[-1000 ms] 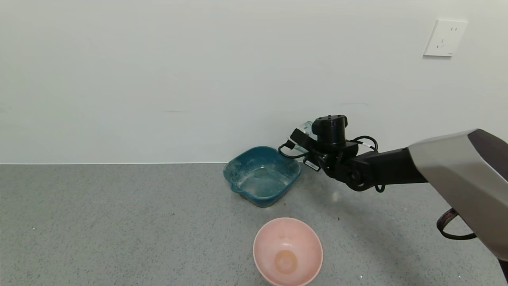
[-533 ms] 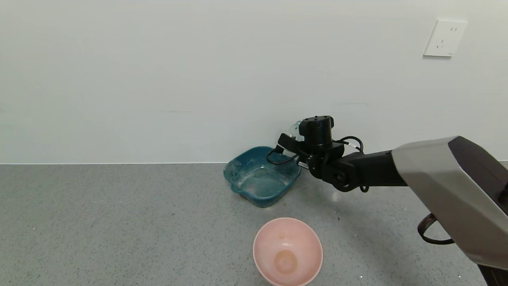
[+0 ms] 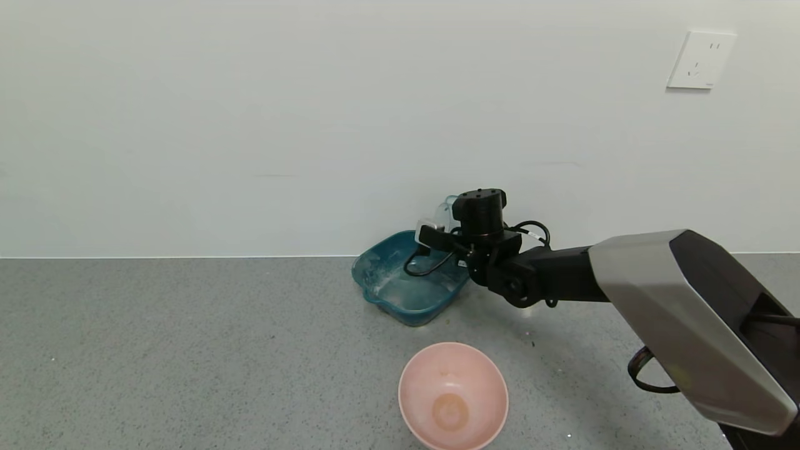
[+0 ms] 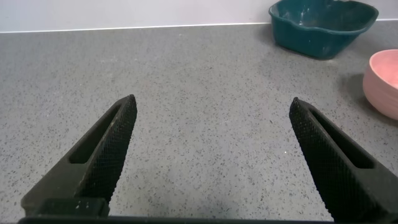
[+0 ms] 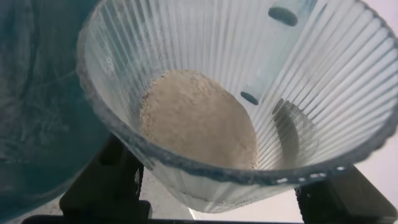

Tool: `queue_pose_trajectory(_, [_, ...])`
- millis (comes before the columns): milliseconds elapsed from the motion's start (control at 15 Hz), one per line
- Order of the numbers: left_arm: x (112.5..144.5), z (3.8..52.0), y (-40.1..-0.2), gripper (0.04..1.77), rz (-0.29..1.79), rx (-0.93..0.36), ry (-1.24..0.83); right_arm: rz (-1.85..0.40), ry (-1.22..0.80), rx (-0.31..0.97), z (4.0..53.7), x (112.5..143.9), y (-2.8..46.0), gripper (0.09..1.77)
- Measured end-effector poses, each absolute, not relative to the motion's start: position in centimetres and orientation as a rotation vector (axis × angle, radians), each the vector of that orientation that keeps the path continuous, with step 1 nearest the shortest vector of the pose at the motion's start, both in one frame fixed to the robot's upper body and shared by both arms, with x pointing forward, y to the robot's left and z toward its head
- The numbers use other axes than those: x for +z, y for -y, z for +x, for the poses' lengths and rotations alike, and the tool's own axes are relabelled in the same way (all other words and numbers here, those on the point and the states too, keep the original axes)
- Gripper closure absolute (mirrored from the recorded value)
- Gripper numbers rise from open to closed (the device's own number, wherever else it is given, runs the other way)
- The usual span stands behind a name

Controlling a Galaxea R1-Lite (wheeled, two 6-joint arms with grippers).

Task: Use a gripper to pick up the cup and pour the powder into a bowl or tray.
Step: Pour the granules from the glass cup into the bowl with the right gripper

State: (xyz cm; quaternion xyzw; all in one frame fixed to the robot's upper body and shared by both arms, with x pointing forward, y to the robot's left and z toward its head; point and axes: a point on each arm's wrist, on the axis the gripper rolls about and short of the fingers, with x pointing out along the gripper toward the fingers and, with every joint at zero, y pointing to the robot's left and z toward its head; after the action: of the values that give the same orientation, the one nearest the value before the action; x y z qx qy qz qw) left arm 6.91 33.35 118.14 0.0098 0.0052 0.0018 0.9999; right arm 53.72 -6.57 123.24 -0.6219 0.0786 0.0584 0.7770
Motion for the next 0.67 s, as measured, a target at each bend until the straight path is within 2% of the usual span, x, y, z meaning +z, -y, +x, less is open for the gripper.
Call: queue_pose_trajectory(667, [118.15, 6.91, -33.35, 0.05, 0.020, 0.004, -0.010, -1.602, -0.162, 0.131, 53.59, 123.21, 5.82, 0.51])
